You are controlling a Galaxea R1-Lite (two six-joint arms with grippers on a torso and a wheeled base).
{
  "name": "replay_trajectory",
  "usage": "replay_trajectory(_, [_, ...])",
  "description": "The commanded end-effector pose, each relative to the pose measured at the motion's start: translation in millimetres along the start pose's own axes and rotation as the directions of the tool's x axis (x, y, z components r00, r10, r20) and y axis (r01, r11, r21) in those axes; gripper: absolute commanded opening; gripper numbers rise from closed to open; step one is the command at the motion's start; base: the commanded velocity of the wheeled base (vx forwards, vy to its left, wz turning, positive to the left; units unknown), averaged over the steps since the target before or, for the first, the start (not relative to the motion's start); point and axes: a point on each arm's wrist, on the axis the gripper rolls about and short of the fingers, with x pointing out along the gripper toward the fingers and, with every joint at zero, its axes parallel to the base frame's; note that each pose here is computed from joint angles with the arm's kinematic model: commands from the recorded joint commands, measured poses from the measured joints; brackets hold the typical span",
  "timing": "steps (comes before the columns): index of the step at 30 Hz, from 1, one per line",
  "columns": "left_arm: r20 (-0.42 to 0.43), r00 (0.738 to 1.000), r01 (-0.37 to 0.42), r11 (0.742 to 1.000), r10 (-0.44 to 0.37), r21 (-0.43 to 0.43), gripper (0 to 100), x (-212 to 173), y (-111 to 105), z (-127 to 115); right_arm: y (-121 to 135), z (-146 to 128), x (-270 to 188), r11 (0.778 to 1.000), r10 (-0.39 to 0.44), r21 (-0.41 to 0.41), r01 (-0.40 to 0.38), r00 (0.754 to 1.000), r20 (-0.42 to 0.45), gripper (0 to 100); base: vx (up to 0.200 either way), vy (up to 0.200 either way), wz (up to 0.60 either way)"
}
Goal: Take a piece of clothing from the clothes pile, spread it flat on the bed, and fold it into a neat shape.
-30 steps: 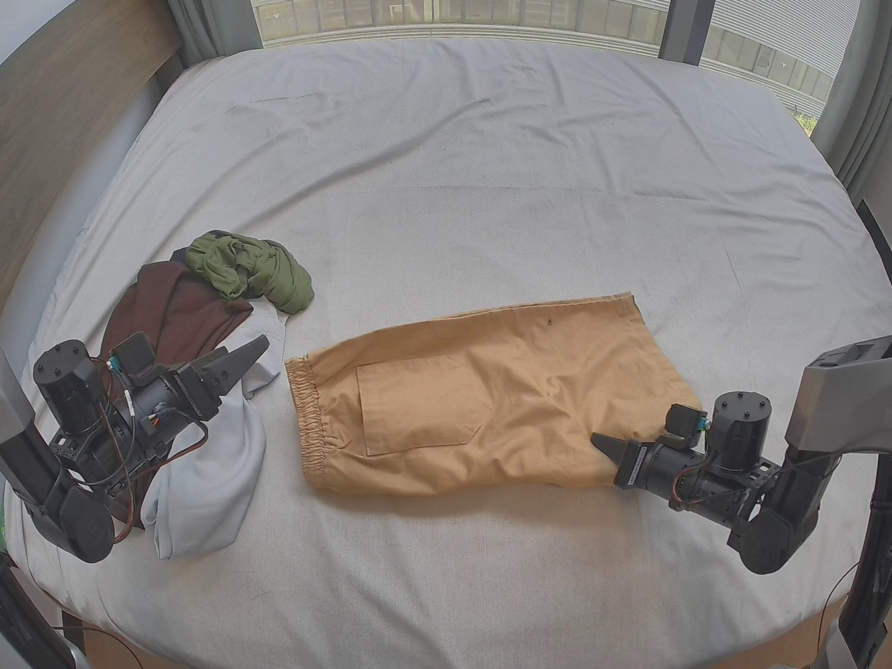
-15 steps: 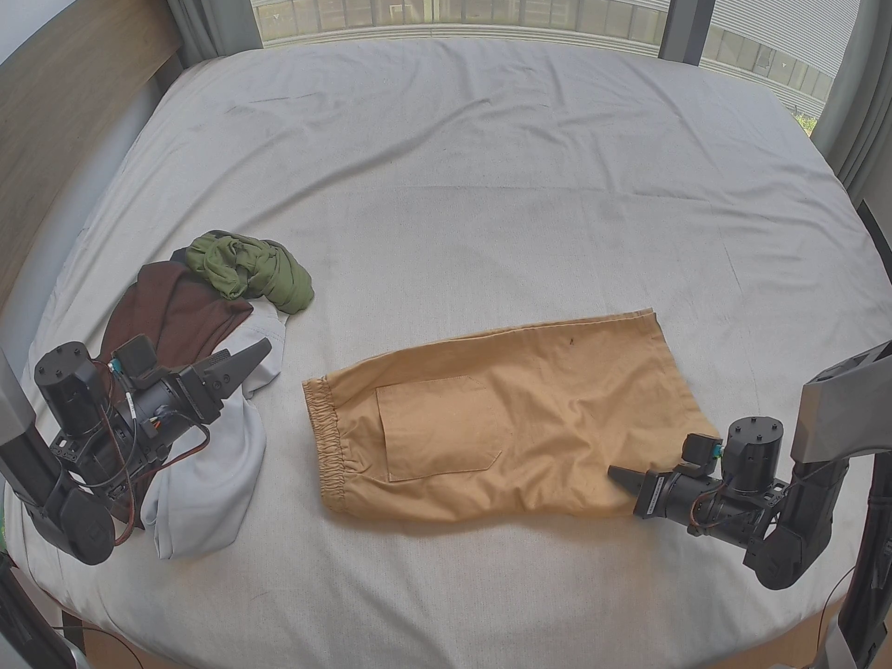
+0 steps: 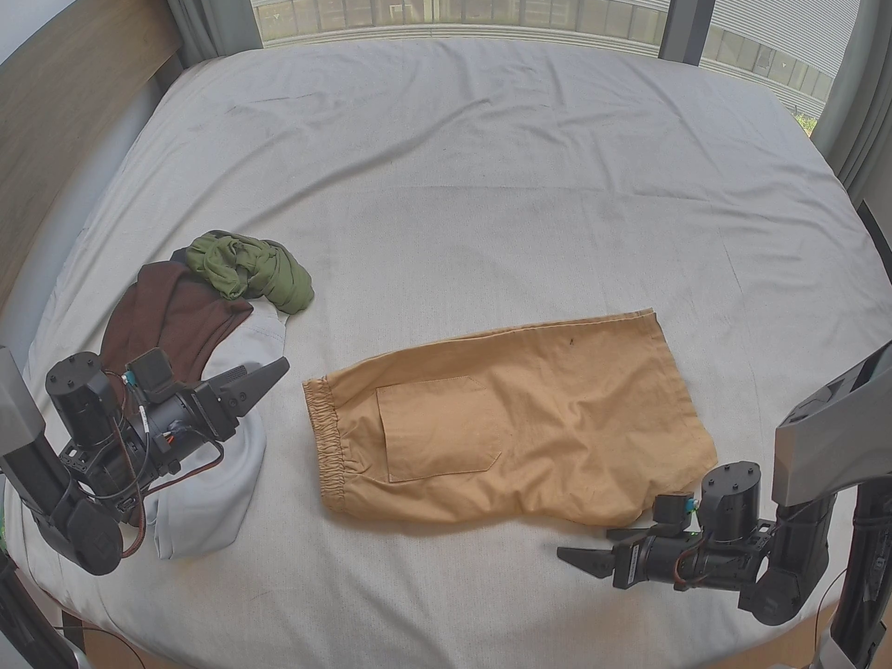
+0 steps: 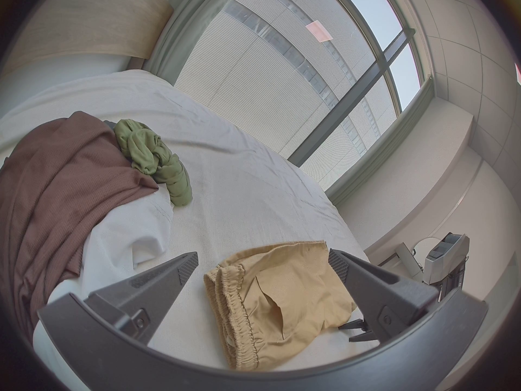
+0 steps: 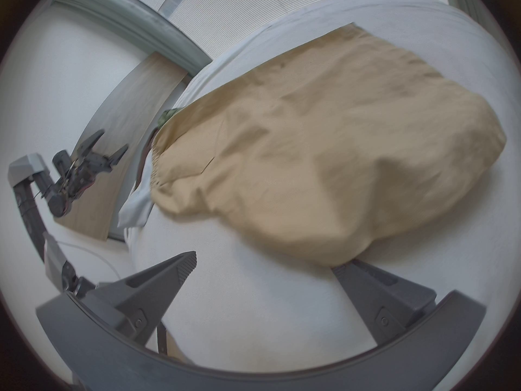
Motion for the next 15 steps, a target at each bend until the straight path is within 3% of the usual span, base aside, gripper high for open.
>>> replay_trajectory(1, [-0.036, 0.999, -0.004, 1.000, 0.003, -0.015, 100, 2, 1, -9, 18, -9, 4, 0.995, 0.083, -0.042, -0.085, 0.995, -0.049, 100, 0.000, 0.000, 0.00])
replay_trajectory(5, [-0.051, 0.999, -0.005, 1.000, 0.004, -0.019, 100, 4, 2, -13, 32, -4, 7, 0.984, 0.161, -0.070, -0.163, 0.986, -0.036, 100, 0.000, 0.000, 0.00])
replay_trajectory(7, [-0.075, 0.997, -0.011, 1.000, 0.009, -0.026, 100, 6, 4, -20, 44, 12, 7, 0.971, 0.222, -0.099, -0.218, 0.974, 0.031, 100, 0.000, 0.000, 0.00])
replay_trajectory(15, [-0.100, 0.995, -0.018, 0.999, 0.014, -0.036, 100, 7, 5, -26, 64, 54, 8, 0.945, 0.319, -0.144, -0.294, 0.926, 0.201, 100, 0.000, 0.000, 0.00])
